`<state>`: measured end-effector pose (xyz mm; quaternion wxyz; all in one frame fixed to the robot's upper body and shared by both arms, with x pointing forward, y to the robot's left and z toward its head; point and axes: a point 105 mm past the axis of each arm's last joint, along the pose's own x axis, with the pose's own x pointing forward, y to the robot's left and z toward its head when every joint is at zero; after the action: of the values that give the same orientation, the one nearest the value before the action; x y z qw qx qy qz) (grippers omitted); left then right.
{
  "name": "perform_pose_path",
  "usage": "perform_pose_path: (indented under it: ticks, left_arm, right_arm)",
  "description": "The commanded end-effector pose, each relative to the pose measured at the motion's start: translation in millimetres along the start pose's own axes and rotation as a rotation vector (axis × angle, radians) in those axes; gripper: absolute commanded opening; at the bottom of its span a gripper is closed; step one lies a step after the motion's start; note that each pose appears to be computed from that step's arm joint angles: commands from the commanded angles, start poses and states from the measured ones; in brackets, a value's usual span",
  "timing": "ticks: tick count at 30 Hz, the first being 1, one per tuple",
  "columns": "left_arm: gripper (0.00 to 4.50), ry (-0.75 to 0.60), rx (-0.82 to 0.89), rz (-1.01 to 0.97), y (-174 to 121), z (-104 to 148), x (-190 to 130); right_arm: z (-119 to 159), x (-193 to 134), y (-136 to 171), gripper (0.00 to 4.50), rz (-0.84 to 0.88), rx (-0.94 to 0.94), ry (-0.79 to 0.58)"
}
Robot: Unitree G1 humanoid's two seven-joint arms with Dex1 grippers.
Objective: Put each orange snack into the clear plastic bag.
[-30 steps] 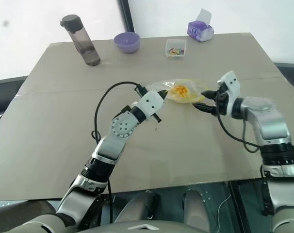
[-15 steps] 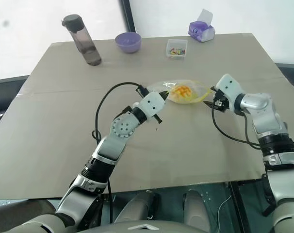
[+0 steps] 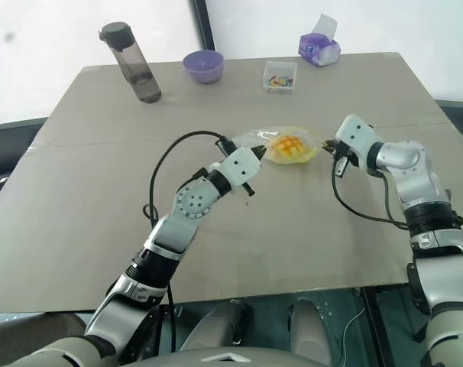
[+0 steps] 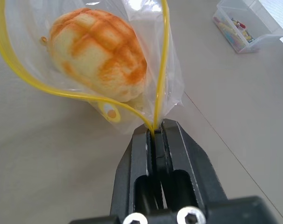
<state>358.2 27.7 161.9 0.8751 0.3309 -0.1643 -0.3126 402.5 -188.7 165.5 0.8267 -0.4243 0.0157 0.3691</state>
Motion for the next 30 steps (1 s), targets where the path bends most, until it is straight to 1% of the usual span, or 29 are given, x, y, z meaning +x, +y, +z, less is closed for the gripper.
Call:
perform_pose_path:
  ticks: [1, 4, 6, 10, 13, 15, 17, 18, 20, 21, 23, 25, 26, 29, 30]
  left_arm:
    - [0.0, -0.067, 0.029, 0.026, 7.3, 17.6, 0.6]
    - [0.0, -0.075, 0.046, 0.043, 14.0, 20.0, 0.8]
    - [0.0, -0.089, 0.053, 0.072, 25.1, 24.8, 1.4]
    - [0.0, -0.116, 0.068, 0.136, 52.4, 36.3, 2.1]
    - [0.0, -0.127, 0.114, 0.158, 69.7, 42.8, 2.4]
    - [0.0, -0.127, 0.13, 0.16, 76.0, 44.2, 3.3]
    - [0.0, -0.13, 0.158, 0.115, 72.2, 44.9, 5.3]
    - [0.0, -0.136, 0.17, 0.097, 69.8, 45.5, 5.8]
    - [0.0, -0.152, 0.17, 0.067, 62.6, 47.3, 6.6]
    - [0.0, -0.157, 0.169, 0.059, 60.5, 47.6, 6.7]
    - [0.0, -0.16, 0.164, 0.046, 57.4, 47.3, 6.2]
    - [0.0, -0.163, 0.16, 0.038, 55.3, 47.3, 5.3]
    - [0.0, -0.165, 0.161, 0.035, 54.9, 47.8, 4.8]
    - [0.0, -0.17, 0.17, 0.033, 55.5, 49.0, 3.8]
    - [0.0, -0.173, 0.178, 0.03, 55.7, 49.9, 3.4]
  right_arm:
    - [8.1, -7.5, -14.9, 0.01, -0.045, -0.049, -0.014]
    - [9.0, -13.8, -25.5, 0.01, -0.076, -0.071, -0.001]
    - [12.2, -21.7, -39.2, 0.01, -0.115, -0.097, 0.009]
    - [26.7, -44.5, -73.2, 0.01, -0.195, -0.144, 0.023]
    - [43.3, -61.0, -92.8, 0.01, -0.237, -0.195, 0.019]
    - [51.4, -67.0, -98.7, 0.01, -0.249, -0.214, 0.011]
    - [55.0, -69.5, -95.7, 0.01, -0.218, -0.231, 0.01]
    - [55.7, -69.9, -94.0, 0.45, -0.207, -0.236, 0.011]
    - [55.9, -69.0, -82.7, 0.81, -0.153, -0.247, 0.014]
    - [56.1, -68.8, -79.3, 1.34, -0.14, -0.251, 0.015]
    - [55.7, -69.9, -73.5, 2.22, -0.109, -0.267, 0.037]
    - [57.6, -72.9, -65.3, 3.35, -0.051, -0.258, 0.054]
    - [62.3, -74.6, -62.0, 3.83, -0.025, -0.245, 0.05]
    - [76.6, -76.2, -58.8, 3.83, -0.005, -0.252, 0.025]
    - [85.2, -74.6, -57.8, 3.83, -0.005, -0.271, 0.001]
